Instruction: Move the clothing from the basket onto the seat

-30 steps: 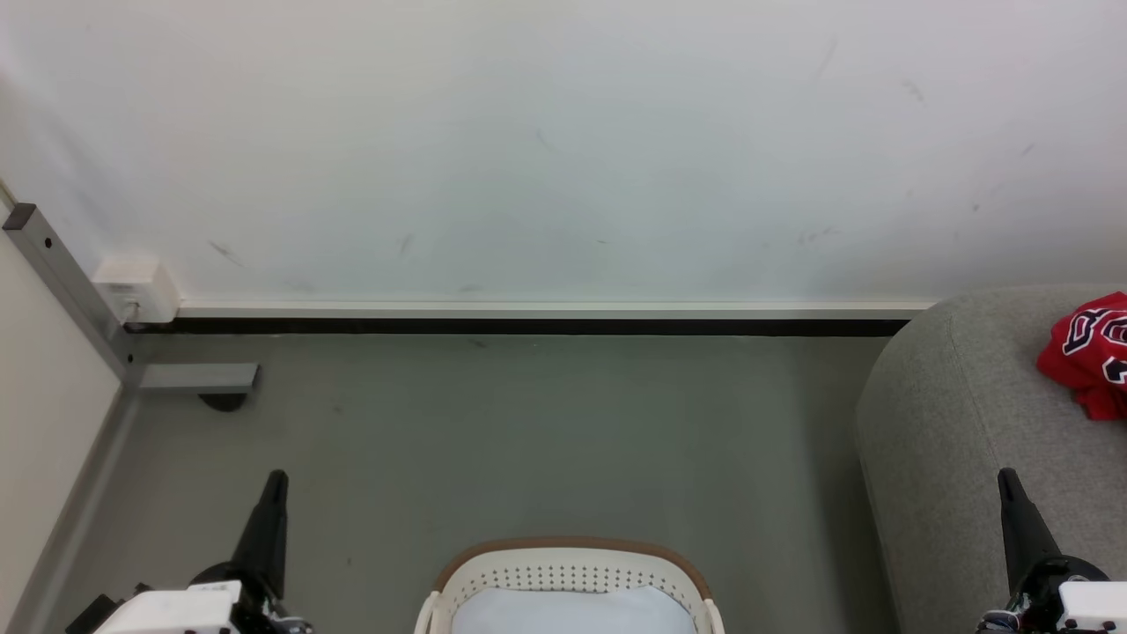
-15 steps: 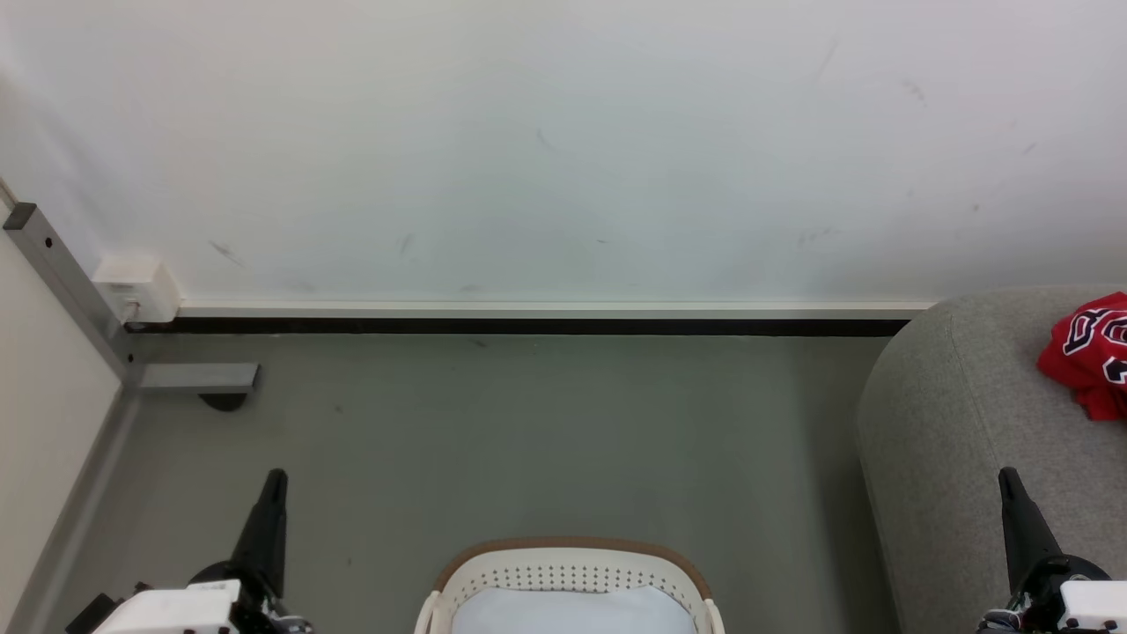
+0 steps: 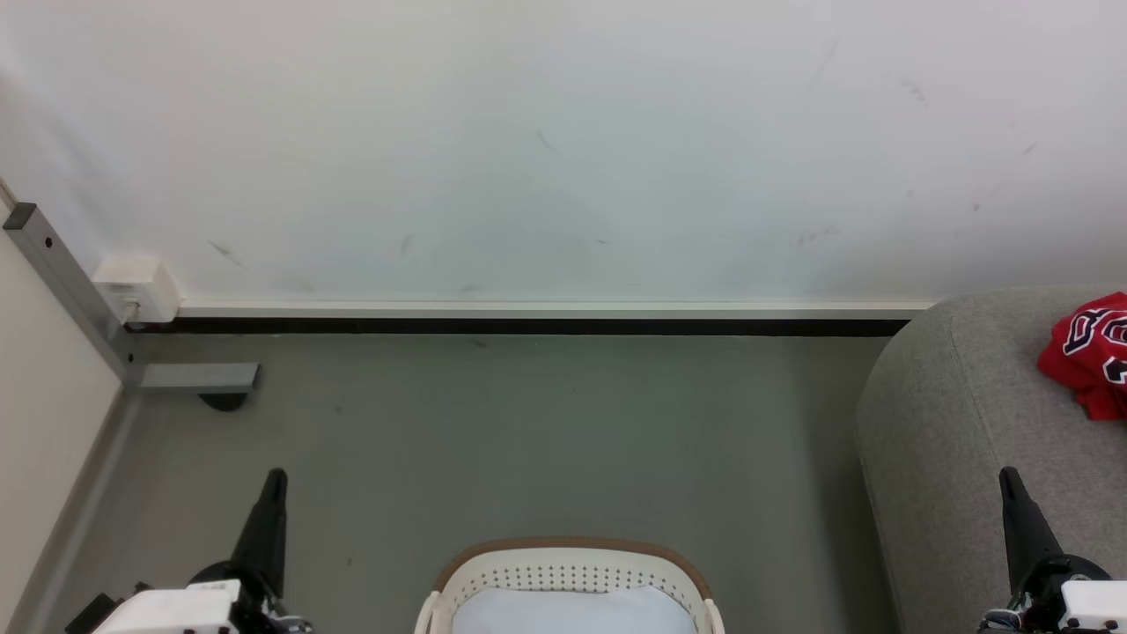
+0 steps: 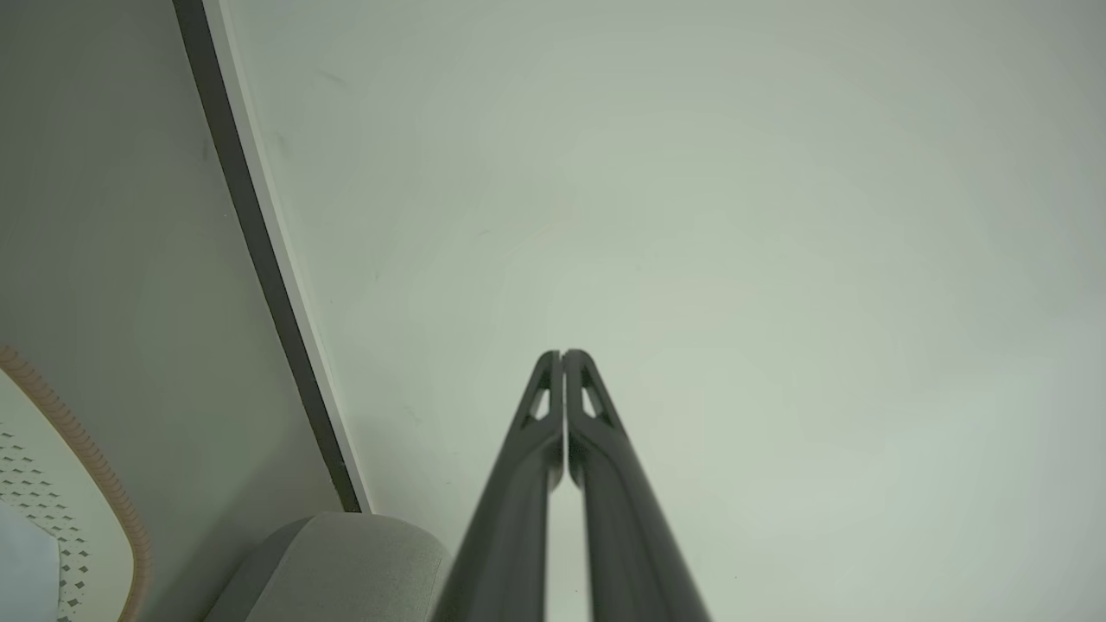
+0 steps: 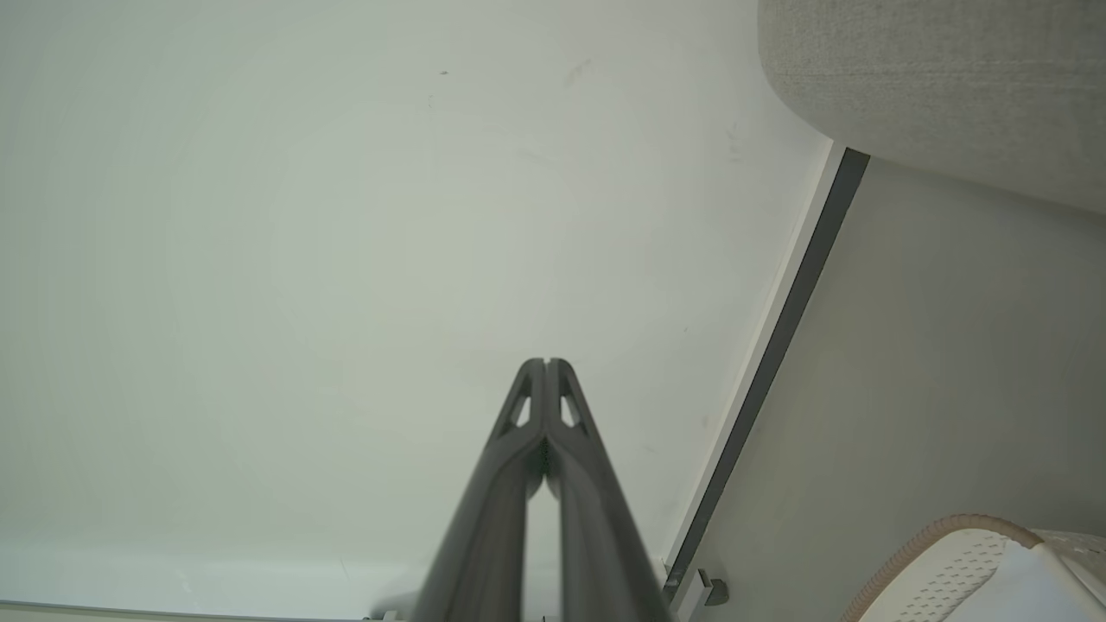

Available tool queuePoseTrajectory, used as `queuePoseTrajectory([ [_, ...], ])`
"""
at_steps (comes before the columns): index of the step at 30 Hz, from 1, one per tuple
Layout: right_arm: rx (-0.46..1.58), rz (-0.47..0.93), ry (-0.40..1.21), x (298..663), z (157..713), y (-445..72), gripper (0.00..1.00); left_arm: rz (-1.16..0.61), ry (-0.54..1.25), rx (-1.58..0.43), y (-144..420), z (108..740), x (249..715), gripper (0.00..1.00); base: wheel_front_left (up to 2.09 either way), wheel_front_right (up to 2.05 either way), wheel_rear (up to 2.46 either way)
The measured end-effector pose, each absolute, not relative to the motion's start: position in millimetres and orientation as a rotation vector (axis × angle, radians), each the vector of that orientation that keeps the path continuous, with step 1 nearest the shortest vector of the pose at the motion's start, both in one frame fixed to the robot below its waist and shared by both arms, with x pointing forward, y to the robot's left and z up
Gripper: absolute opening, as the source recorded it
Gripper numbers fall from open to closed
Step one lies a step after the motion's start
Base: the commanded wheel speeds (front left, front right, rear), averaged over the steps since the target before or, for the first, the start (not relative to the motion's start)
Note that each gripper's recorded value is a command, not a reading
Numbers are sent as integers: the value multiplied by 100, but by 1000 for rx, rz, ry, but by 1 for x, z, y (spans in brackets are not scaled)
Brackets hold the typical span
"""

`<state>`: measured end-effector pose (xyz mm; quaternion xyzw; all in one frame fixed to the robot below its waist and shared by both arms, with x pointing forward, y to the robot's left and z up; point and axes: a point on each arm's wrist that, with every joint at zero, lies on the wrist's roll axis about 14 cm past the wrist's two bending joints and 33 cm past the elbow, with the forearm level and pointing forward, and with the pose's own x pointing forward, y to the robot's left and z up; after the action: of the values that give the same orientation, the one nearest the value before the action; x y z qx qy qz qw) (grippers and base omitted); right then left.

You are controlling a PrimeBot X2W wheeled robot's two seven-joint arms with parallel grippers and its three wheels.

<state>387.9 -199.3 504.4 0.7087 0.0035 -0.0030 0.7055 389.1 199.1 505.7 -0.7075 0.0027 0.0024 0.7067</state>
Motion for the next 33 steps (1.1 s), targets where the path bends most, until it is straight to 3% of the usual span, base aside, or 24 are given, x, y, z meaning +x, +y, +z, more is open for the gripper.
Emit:
queuePoseTrajectory([
  [33,1577,-7,7,388,505,-200,0,5,6,-1572,199,506,389,0,0,0,0],
])
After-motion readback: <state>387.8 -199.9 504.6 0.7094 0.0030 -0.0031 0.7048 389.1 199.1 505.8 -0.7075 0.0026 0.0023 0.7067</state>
